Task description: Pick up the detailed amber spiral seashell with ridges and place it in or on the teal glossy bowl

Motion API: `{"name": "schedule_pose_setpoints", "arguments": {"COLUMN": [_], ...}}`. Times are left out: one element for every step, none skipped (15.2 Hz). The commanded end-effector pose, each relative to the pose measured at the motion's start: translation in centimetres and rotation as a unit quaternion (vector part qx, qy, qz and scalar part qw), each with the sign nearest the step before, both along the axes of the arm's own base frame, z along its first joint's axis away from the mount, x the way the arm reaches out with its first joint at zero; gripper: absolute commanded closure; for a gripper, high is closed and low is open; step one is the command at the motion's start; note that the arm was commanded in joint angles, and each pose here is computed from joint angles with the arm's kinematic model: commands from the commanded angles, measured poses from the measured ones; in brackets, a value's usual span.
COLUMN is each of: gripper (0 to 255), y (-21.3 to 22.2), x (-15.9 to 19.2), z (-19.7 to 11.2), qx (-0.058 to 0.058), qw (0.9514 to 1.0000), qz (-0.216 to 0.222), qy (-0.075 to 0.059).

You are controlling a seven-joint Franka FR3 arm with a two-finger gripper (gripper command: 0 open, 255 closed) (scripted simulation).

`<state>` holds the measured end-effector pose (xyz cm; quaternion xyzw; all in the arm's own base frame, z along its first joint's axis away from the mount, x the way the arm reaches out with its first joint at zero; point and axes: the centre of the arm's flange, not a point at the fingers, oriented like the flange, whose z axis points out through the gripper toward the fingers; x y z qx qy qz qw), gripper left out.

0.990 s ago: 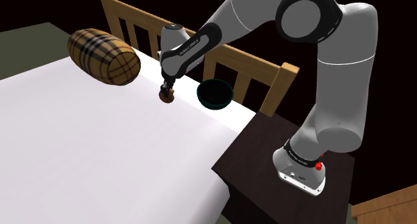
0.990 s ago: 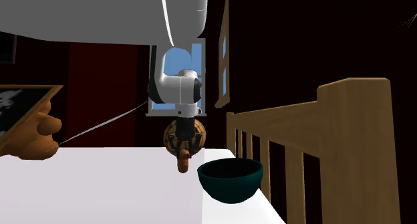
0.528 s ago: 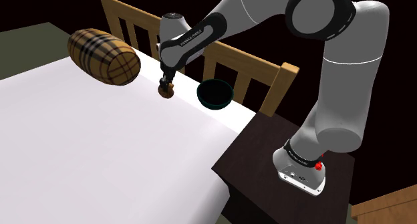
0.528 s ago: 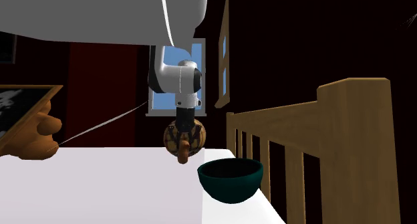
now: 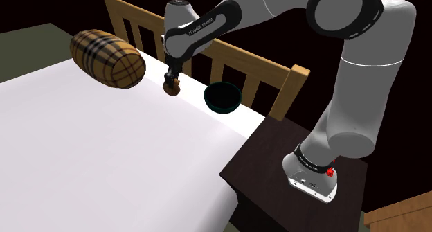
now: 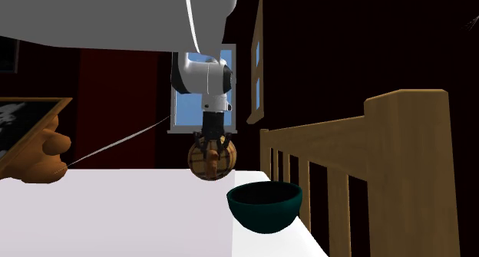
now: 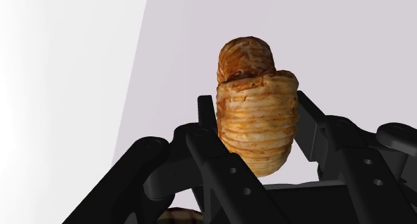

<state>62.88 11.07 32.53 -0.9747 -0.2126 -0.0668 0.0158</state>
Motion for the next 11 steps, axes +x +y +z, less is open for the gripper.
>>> {"name": "schedule_pose_setpoints", "arguments": {"gripper": [255,255,255,255,255,255,255,255,255,255,255], "y": [0.1,0.1,0.1,0.1,0.1,0.1,0.1,0.1,0.1,0.1,0.1], "x": [0.0,0.0,0.0,0.0,0.0,0.0,0.0,0.0,0.0,0.0,0.0], "z": [1.2,1.7,2.3,2.8,3.3,3.8,4.4,4.9,5.4,6.0,6.5], "qx": [0.0,0.0,0.0,0.0,0.0,0.0,0.0,0.0,0.0,0.0,0.0], "qw": [1.0,1.0,1.0,1.0,1.0,1.0,1.0,1.0,1.0,1.0,1.0], "qz": [0.0,0.0,0.0,0.0,0.0,0.0,0.0,0.0,0.0,0.0,0.0], "qy": [0.0,0.0,0.0,0.0,0.0,0.0,0.0,0.0,0.0,0.0,0.0]}}
